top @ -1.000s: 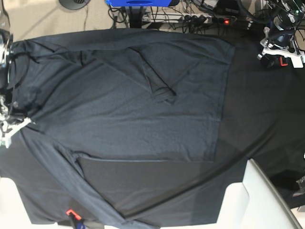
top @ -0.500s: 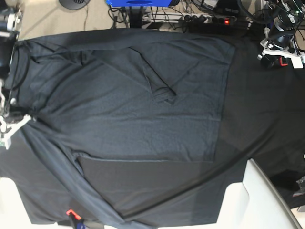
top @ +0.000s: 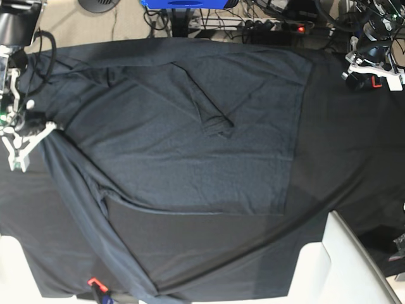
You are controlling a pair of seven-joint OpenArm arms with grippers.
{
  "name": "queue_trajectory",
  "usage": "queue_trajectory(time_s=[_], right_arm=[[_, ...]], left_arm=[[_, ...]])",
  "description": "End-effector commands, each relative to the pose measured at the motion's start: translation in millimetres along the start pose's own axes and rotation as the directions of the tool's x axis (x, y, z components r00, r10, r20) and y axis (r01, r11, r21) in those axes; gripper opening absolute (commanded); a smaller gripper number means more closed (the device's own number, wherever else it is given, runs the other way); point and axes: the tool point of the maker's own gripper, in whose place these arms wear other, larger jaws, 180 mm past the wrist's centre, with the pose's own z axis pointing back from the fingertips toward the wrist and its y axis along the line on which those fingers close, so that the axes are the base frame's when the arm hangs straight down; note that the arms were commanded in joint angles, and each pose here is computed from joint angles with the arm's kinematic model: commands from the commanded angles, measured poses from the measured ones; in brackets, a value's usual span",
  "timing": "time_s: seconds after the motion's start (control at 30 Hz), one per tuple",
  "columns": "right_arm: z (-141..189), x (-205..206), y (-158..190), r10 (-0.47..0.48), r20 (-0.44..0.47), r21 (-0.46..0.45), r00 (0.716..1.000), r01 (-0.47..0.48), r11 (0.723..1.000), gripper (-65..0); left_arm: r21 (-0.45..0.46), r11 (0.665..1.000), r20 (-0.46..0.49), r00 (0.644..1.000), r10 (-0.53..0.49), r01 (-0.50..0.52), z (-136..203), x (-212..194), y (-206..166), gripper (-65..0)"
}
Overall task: Fold the T-shirt properly
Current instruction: 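Slide the right gripper along the shirt's side edge toward the hem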
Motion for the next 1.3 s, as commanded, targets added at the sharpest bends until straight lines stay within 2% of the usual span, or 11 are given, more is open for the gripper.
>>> queue_trajectory(time_s=[0.0, 0.07, 0.23, 0.3, 0.4, 0.5, 0.6, 0.73, 1.03, 1.17, 1.27], right_arm=[[5, 16, -8, 0.004, 0.043, -0.015, 0.999, -0.004, 1.000, -63.9], [6, 16, -8, 0.004, 0.036, -0.016, 0.999, -0.004, 1.000, -59.1], [20, 38, -6, 0.026, 0.091, -0.024, 0.996, -0.024, 0.999, -38.6], [24, 48, -5, 0.031, 0.114, -0.024, 0.993, -0.029, 0.999, -36.3], [24, 70, -3, 0.020, 0.146, -0.018, 0.989, -0.018, 1.000, -36.6], [9, 78, -6, -0.017, 0.116, -0.003, 0.993, 0.017, 1.000, -36.6], [-11, 75, -8, -0.063, 0.054, 0.014, 0.997, 0.062, 0.998, -37.7], [-32, 73, -7, -0.112, 0.025, 0.033, 0.993, 0.111, 0.993, -44.4], [-53, 47, -14, -0.158, -0.014, 0.029, 0.987, 0.158, 0.987, -46.2], [-54, 45, -14, -0.157, -0.020, 0.030, 0.987, 0.158, 0.987, -65.0], [-53, 46, -14, -0.155, -0.016, 0.030, 0.988, 0.155, 0.987, -64.4]], left_arm=[[-0.007, 1.000, 0.028, 1.000, -0.014, 0.014, 4, 9, 0, -65.0], [-0.006, 1.000, 0.027, 1.000, -0.014, 0.015, 4, 9, 0, -65.0], [-0.005, 1.000, 0.026, 1.000, -0.016, 0.016, 5, 9, 1, -65.0], [-0.005, 1.000, 0.026, 1.000, -0.016, 0.016, 5, 9, 1, -65.0], [-0.004, 1.000, 0.025, 1.000, -0.016, 0.016, 5, 9, 1, -65.0], [-0.004, 1.000, 0.025, 1.000, -0.016, 0.016, 5, 9, 1, -65.0], [-0.004, 1.000, 0.025, 1.000, -0.016, 0.016, 5, 9, 1, -65.0], [-0.003, 1.000, 0.026, 1.000, -0.016, 0.016, 5, 9, 2, -65.0], [0.007, 0.999, 0.022, 0.999, -0.036, 0.036, 8, 12, 7, -65.0], [-0.004, 0.998, 0.026, 0.998, -0.057, 0.057, 5, 19, 3, -65.0], [-0.067, 0.988, -0.005, 0.990, -0.142, 0.142, -7, 23, -17, -65.0]])
